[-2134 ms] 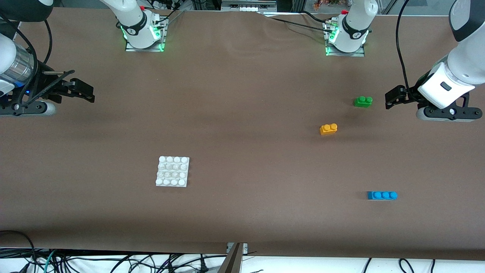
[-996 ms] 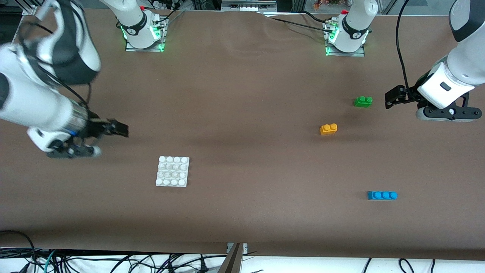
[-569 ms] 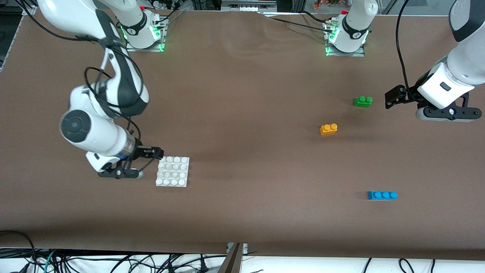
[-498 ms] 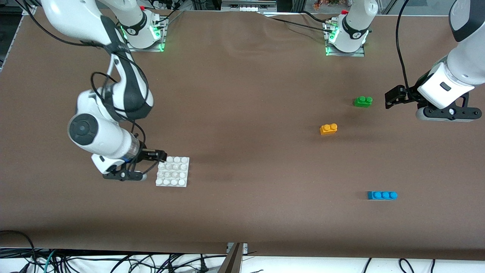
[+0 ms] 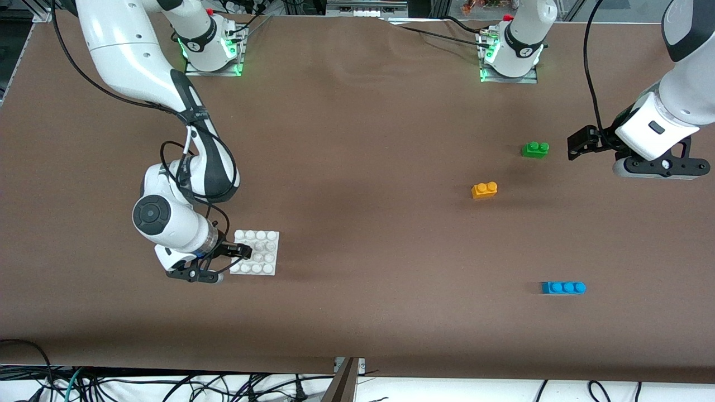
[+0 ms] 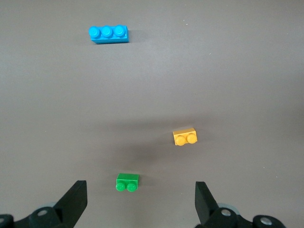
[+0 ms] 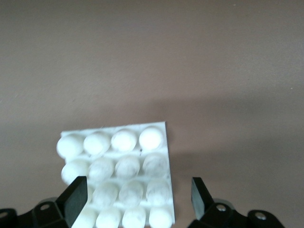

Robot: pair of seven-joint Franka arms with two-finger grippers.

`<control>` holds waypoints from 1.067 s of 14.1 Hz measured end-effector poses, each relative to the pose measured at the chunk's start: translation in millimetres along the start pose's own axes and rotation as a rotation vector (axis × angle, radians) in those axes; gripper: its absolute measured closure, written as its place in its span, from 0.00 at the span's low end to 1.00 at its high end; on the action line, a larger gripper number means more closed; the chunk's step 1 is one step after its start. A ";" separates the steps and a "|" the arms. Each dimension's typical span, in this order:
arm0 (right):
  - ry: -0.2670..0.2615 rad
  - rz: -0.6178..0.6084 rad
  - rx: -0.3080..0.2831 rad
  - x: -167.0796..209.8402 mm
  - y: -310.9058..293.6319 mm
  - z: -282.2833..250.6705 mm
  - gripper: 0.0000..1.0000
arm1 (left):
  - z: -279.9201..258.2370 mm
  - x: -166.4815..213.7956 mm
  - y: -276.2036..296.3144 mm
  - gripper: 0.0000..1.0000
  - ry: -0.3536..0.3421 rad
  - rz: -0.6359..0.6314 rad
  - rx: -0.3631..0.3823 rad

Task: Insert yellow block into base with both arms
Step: 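Grasp the white base plate with the right gripper and slide it toward the yellow block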

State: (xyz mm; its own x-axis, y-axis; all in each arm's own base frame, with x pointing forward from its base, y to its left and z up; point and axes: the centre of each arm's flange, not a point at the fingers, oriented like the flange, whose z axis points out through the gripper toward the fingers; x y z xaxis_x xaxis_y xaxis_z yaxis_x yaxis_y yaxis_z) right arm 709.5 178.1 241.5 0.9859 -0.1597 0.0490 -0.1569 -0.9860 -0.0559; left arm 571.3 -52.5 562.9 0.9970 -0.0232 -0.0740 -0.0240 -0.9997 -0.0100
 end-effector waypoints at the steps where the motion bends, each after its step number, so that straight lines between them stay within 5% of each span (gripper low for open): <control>1: -0.002 0.013 -0.003 -0.1 1.8 8.2 0.03 | 0.2 -0.2 0.0 0.00 -0.002 0.000 0.000; 15: -0.023 0.032 -0.011 -11.8 2.7 48.3 0.14 | 1.3 -1.4 -0.1 0.00 -0.014 0.000 0.001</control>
State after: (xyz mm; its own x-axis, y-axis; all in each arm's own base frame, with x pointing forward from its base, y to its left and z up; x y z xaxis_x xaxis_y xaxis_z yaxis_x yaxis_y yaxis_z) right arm 700.3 179.6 192.6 0.9815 -0.1900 0.0249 -0.1887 -0.9810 -0.0458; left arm 569.8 -52.3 561.7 0.9959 -0.0231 -0.0877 -0.0242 -0.9996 -0.0110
